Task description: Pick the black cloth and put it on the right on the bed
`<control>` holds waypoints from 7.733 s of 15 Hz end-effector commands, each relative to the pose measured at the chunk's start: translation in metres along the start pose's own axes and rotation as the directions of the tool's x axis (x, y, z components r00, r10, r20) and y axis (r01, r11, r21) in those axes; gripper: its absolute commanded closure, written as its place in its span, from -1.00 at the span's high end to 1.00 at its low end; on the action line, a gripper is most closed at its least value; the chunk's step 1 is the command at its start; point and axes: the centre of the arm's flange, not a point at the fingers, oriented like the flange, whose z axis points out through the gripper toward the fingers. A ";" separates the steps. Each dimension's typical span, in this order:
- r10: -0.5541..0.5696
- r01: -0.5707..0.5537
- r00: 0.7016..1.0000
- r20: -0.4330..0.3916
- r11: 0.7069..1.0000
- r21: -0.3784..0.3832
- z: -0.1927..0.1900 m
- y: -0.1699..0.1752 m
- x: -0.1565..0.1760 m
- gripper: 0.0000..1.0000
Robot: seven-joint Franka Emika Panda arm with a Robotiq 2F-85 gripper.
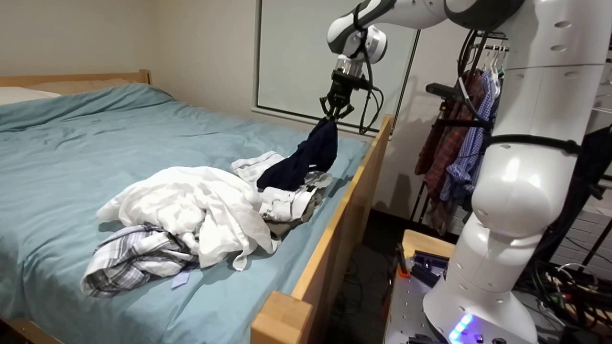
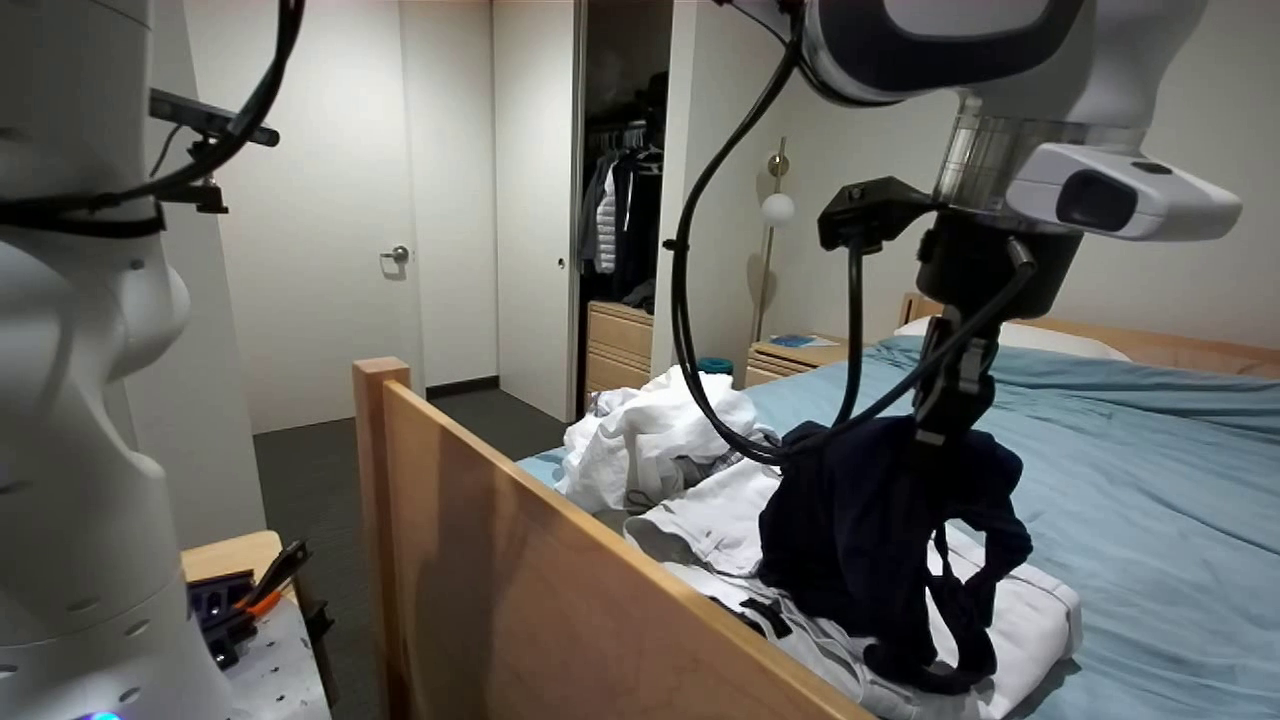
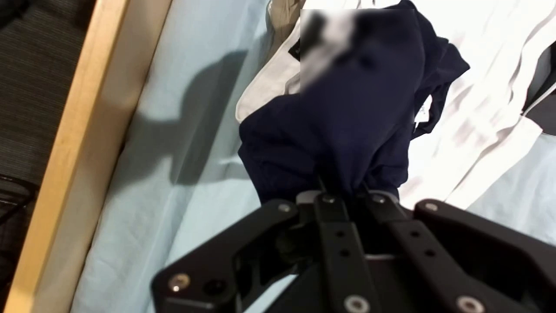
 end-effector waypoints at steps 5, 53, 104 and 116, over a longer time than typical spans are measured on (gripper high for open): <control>0.183 -0.183 0.983 0.021 0.983 -0.013 -0.044 0.013 0.071 -0.84; 0.774 -0.593 0.633 -0.010 0.494 0.635 -0.328 -0.032 0.073 -0.83; 0.716 -0.462 0.683 -0.143 0.576 0.675 -0.114 -0.197 0.133 0.13; 0.530 -0.334 0.838 -0.130 0.687 0.646 -0.163 -0.117 0.106 1.00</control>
